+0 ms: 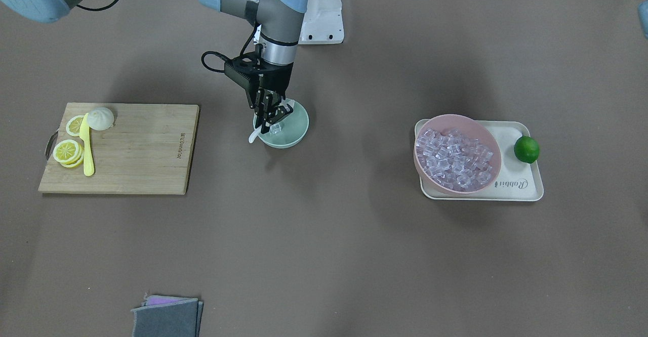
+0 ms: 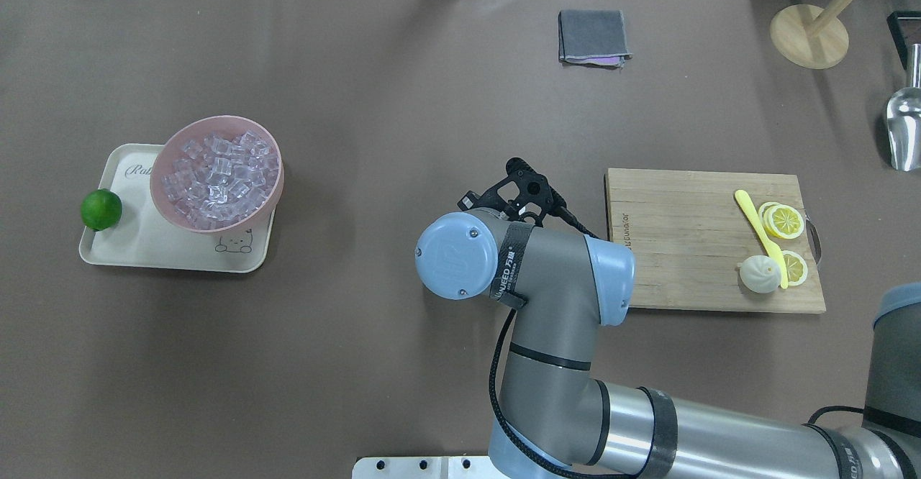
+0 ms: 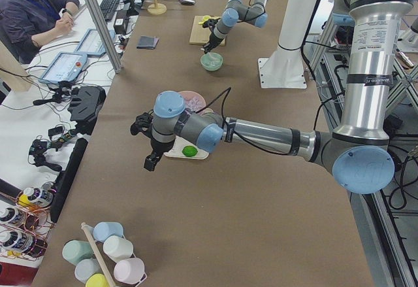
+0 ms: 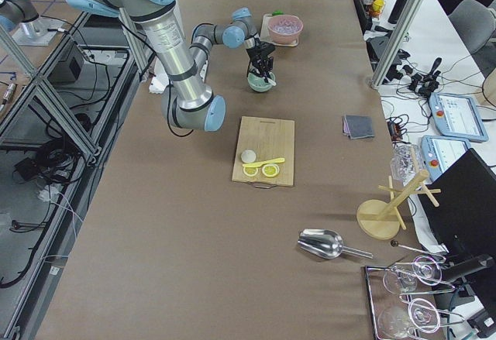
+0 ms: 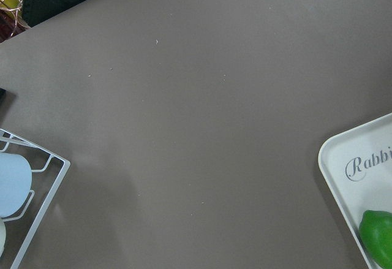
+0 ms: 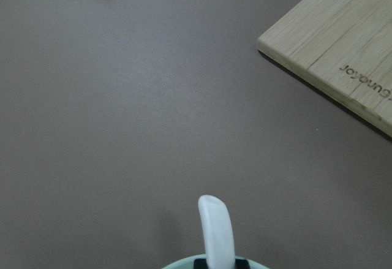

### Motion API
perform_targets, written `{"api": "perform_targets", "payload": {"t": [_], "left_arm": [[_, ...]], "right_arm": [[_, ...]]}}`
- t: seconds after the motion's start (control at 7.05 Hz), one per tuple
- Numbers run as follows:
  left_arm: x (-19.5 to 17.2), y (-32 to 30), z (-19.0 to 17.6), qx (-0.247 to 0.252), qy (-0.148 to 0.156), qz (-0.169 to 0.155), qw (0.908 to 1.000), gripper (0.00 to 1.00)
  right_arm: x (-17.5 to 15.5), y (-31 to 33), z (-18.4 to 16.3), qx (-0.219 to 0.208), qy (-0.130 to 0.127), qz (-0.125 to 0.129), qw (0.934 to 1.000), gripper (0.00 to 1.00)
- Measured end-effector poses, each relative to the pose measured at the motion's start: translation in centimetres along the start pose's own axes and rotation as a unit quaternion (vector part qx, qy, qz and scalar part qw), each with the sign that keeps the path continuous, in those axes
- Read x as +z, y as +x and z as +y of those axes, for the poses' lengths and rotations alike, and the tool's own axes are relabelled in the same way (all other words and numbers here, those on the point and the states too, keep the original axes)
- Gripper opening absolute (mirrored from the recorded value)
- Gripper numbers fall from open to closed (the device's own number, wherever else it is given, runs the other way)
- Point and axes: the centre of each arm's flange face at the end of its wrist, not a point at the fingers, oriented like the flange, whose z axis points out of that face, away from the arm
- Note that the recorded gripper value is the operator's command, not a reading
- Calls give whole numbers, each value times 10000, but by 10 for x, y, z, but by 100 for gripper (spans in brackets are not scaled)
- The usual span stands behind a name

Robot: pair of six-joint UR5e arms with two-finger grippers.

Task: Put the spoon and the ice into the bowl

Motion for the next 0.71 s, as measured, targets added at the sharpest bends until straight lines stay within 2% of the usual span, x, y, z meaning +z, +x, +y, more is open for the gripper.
{"api": "perform_targets", "payload": {"t": [0.43, 0.57, 0.71], "left_arm": [[1, 0, 2, -14, -18, 2, 10000, 99], [0, 1, 2, -43, -45, 84, 9999, 99], [-3, 2, 3, -153, -112, 335, 9993, 99]], "right_arm": [[6, 1, -6, -224, 366, -42, 9991, 100], [1, -3, -15, -394, 390, -83, 9984, 100], [-1, -9, -33, -616, 396, -101, 9973, 100]]}}
